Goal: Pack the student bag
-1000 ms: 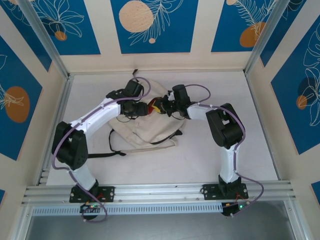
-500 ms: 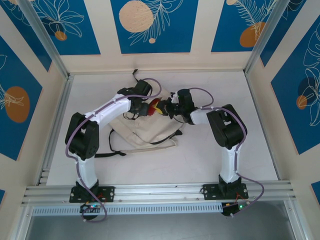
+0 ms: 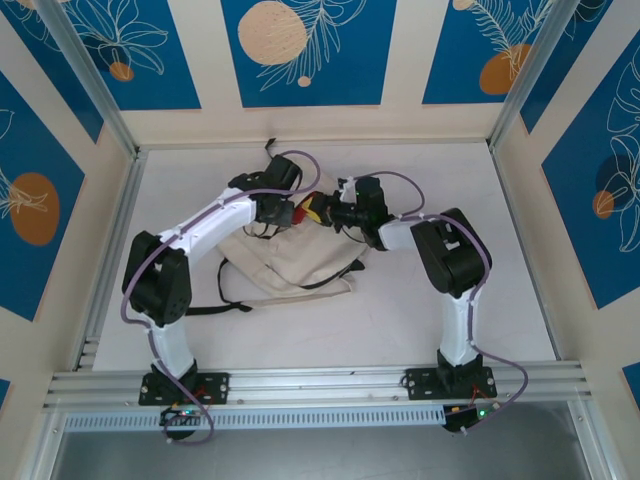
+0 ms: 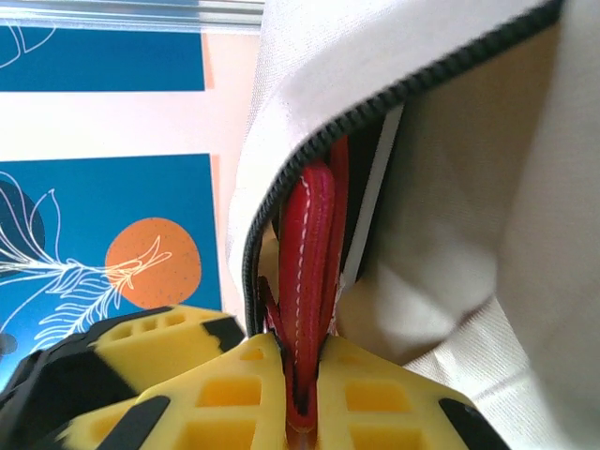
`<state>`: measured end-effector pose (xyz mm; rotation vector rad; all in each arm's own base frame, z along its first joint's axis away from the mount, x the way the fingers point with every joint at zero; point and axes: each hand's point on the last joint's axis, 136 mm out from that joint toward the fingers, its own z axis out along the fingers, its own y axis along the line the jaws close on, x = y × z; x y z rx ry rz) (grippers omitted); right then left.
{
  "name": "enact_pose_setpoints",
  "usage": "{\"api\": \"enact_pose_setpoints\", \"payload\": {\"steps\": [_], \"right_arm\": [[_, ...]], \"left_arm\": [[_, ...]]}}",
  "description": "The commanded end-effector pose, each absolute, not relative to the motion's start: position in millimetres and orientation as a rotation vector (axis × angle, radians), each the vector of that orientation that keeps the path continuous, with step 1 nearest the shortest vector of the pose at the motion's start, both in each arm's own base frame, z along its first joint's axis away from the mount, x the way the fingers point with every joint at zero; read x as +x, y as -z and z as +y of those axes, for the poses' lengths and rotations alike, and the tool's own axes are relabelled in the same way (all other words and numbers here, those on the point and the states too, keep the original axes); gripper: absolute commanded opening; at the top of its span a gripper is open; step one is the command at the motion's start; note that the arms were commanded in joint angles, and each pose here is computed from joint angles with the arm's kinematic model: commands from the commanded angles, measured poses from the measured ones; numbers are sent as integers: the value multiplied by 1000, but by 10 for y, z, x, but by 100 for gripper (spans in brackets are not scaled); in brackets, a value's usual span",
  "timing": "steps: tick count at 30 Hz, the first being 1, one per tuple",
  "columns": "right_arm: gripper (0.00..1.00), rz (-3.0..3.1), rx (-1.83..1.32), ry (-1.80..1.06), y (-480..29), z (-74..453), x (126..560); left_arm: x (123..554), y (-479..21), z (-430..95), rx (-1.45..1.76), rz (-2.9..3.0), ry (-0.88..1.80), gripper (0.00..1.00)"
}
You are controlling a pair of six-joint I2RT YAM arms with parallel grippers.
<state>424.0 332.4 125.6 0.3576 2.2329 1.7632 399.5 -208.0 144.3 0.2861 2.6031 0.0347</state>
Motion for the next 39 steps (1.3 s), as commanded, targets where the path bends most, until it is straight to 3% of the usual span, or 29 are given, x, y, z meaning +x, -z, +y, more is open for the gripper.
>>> {"api": "enact_pose_setpoints", "payload": {"steps": [1,10,21,32,39], "right_arm": [[12,2167,290,-1807,-1381,3514,4322],[13,2174,344,-1840,-1117,3674,4401],[17,2307,369,-1800,-824,3880,4253],[21,2353,414,-1730,-809,3710,4278],[26,2373,419,-1715,-854,3655,4236]], "left_arm": [[3973,-1544,-2042,222,2594,25,43],[3970,-1472,-1934,106,2617,97,39],[3986,-1315,-1835,-4,2653,151,25],[4204,-1337,-2097,-7,2596,345,11],[4228,-1031,-2031,-47,2675,266,1]]}}
